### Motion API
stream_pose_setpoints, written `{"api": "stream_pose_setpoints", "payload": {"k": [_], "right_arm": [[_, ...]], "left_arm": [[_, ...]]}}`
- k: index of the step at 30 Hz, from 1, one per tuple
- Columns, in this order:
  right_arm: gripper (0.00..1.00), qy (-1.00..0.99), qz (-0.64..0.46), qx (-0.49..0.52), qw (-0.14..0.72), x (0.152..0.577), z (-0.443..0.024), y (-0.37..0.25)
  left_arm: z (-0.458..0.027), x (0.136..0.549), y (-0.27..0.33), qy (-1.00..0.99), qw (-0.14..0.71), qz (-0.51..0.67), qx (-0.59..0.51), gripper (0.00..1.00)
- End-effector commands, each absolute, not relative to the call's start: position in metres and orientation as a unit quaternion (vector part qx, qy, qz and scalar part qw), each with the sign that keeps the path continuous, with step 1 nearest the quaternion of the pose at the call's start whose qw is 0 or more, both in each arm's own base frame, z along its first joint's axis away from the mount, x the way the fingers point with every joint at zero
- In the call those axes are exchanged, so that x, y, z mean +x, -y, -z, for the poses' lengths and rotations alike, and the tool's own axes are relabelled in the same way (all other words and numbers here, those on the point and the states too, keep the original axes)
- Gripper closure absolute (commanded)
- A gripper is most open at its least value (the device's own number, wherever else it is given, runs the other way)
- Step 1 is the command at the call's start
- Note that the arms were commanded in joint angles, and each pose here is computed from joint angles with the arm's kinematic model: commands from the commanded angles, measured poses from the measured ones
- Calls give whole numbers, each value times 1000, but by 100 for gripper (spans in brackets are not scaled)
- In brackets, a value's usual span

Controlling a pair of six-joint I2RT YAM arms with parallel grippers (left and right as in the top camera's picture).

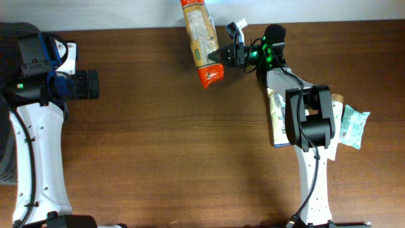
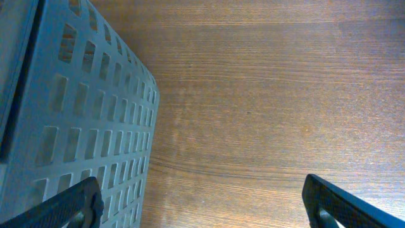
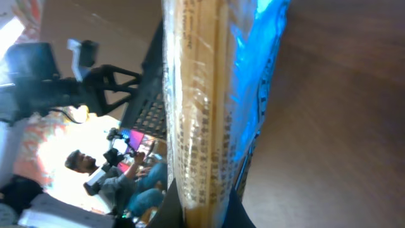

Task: Scan the item barcode
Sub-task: 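Lift the spaghetti pack upright and hold its end before the scanner, then carry the spaghetti pack right over the tissue packs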

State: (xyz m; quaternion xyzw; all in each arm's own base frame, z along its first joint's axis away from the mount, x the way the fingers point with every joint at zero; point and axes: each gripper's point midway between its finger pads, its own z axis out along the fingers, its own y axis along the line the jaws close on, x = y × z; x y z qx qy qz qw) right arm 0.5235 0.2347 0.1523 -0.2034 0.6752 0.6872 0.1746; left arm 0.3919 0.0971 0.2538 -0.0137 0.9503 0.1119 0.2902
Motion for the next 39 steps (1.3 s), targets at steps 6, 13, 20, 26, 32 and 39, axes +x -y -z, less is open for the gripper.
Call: {"api": "stream_pose_setpoints", "payload": {"k": [6,13,20,26,32,39], "right_arm": [[96,-655,-698,-247,151,483,-267,-261],[96,-646,-711,-268,74,442,-260,-335],[96,-695,-692,-193,32,441,-202,-382],[96,-740,-648,-174,48,444,-159,-382],[96,-853,-497,-148,61,437,-78,-365],[96,-921,-269,-263,105,430,-106,-323]], "left_arm": [[-263,391,-100,-946,301,-118,-11,1],[-263,391,-100,-946,301,-118,-11,1],[-263,391,-100,-946,301,-118,-11,1],[-263,391,-100,-946,301,-118,-11,1],[-263,391,-100,-946,301,-118,-11,1],[-263,391,-100,-946,301,-118,-11,1]]}}
